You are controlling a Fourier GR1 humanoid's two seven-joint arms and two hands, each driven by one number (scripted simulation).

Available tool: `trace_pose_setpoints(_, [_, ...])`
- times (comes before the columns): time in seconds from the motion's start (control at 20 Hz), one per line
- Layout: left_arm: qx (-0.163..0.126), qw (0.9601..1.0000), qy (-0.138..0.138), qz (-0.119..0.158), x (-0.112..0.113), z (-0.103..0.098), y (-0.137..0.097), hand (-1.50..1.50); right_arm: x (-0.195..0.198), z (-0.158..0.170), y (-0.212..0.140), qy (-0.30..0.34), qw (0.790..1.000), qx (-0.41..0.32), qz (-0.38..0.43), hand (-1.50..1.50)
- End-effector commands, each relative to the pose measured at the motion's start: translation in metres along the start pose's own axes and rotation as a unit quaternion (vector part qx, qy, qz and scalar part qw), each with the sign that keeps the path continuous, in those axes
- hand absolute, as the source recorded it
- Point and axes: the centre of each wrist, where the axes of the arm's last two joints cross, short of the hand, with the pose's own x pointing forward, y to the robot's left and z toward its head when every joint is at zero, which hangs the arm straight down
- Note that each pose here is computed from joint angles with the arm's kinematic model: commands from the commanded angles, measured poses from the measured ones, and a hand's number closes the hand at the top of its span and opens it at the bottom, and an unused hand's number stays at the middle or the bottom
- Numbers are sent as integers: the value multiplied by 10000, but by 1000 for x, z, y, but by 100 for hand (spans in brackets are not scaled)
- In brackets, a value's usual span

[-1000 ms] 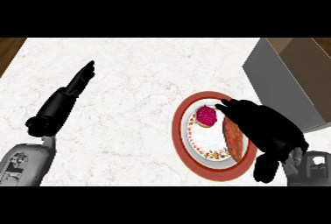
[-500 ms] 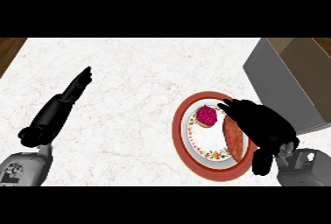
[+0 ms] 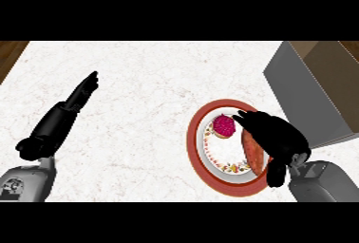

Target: Pick the sweet potato from the plate and place it in the cardboard box

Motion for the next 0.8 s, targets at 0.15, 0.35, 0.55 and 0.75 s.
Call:
trace_pose_setpoints(0.15, [20, 10000, 29, -42, -3, -8, -4, 0, -20, -14, 23, 313, 9993, 28, 189, -150])
trace_pose_setpoints(0.35, [4, 10000, -19, 30, 4, -8, -21, 0, -5, -20, 27, 189, 9996, 177, 80, -150])
trace_pose_setpoints(0.55, [0, 10000, -20, -6, 3, 13, -2, 0, -29, -12, 18, -84, 9998, 179, -42, -150])
trace_pose_setpoints(0.75, [-8, 10000, -23, 7, 2, 4, -21, 0, -17, -28, 37, -560, 9980, -56, 294, 150])
